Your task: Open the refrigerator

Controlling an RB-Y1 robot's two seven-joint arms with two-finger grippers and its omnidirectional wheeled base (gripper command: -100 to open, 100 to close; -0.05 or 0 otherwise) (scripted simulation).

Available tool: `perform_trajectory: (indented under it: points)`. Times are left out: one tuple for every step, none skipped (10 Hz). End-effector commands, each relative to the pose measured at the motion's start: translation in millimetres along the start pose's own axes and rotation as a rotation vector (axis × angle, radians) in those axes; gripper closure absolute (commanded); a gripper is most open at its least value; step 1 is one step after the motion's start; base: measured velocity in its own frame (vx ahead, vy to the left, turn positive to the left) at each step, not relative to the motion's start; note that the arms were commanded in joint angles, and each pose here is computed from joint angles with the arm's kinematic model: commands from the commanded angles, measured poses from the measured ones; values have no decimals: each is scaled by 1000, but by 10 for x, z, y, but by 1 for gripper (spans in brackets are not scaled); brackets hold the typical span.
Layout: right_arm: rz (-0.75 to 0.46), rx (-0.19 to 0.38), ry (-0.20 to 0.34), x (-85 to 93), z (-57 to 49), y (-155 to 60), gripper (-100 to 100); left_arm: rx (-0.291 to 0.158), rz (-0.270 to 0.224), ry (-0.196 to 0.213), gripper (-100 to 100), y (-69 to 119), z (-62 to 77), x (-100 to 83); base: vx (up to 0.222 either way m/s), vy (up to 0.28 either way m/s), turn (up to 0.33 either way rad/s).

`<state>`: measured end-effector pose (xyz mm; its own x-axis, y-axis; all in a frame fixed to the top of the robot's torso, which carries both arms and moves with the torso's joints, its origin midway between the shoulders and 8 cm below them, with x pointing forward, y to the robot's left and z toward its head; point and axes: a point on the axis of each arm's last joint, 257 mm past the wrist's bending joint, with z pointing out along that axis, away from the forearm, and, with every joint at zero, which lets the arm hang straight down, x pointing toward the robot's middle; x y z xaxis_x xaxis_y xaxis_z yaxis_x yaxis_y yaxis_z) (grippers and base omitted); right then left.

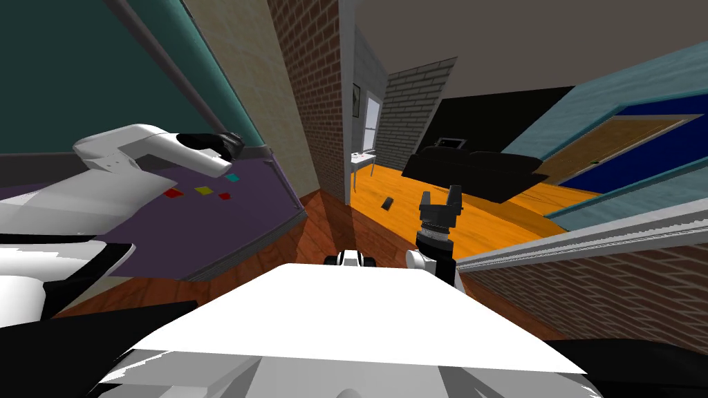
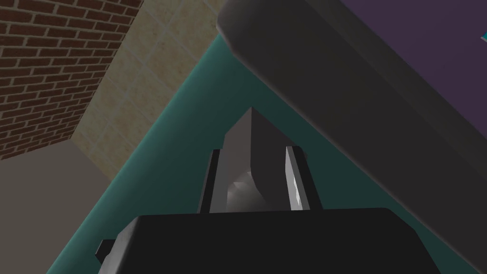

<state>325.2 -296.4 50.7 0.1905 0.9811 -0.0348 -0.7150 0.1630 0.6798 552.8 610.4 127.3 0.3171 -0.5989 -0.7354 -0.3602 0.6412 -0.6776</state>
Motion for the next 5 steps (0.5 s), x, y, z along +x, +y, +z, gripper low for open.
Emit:
perform_trajectory:
  points:
    - [0, 0, 0, -1, -1, 0, 0, 30, 1, 35, 100, -123, -48, 164, -177, 40, 31]
    - [0, 0, 0, -1, -1, 0, 0, 63, 0, 58, 100, -267, -104, 256, -327, 54, 27]
    - [0, 0, 0, 0, 0, 0, 0, 65, 0, 59, 100, -276, -107, 260, -249, 46, -22]
    - [0, 0, 0, 0, 0, 0, 0, 99, 0, 84, 100, -424, -174, 359, -258, 62, 23]
    - [0, 0, 0, -1, 0, 0, 0, 123, -2, 105, 100, -526, -225, 439, -279, 70, 42]
